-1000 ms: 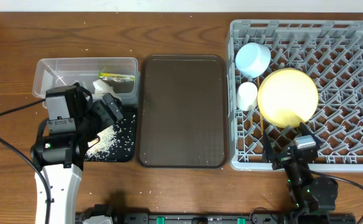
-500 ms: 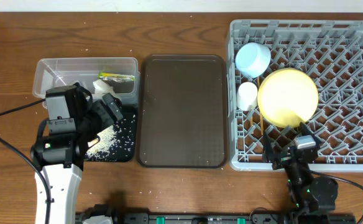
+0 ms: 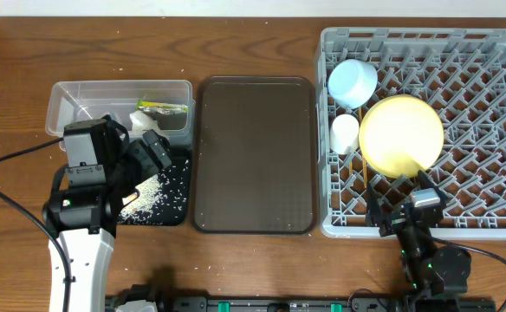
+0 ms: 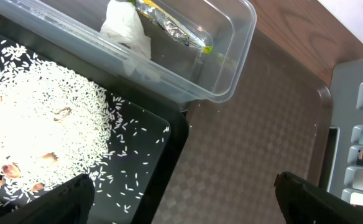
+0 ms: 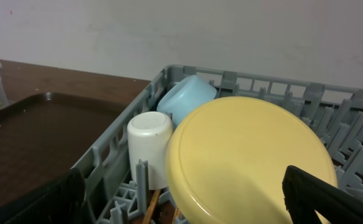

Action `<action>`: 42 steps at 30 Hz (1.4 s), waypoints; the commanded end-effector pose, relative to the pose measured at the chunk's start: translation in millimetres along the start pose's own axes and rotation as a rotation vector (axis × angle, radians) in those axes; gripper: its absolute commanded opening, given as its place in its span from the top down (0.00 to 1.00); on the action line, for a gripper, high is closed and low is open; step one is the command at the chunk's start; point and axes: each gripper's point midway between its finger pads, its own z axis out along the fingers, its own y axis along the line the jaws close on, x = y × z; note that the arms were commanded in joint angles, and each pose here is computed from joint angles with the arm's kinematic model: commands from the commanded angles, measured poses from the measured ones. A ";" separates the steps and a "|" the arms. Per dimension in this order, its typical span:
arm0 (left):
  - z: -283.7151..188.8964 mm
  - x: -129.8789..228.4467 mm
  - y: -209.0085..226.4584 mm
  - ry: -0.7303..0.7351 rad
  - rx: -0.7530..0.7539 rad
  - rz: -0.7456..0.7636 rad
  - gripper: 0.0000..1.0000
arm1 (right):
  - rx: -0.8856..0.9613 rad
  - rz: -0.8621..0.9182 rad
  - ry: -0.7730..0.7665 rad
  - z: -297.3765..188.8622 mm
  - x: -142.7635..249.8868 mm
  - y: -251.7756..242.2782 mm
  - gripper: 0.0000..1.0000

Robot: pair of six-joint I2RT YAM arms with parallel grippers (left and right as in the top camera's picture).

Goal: Sort waste into correct bins and load items into the dishwasher rack

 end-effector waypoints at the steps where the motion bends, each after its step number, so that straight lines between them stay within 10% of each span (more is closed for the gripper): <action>1: -4.4 -8.8 0.1 -0.029 -0.013 0.014 0.04 | -0.004 -0.013 -0.001 -0.2 0.1 1.5 0.01; 28: -26.4 90.5 47.1 0.006 -0.033 0.006 0.02 | -0.004 -0.013 -0.001 -0.2 0.1 1.6 0.01; 42: -17.7 39.0 9.2 -0.563 0.331 0.149 0.03 | -0.004 -0.013 -0.001 -0.2 0.2 1.5 0.01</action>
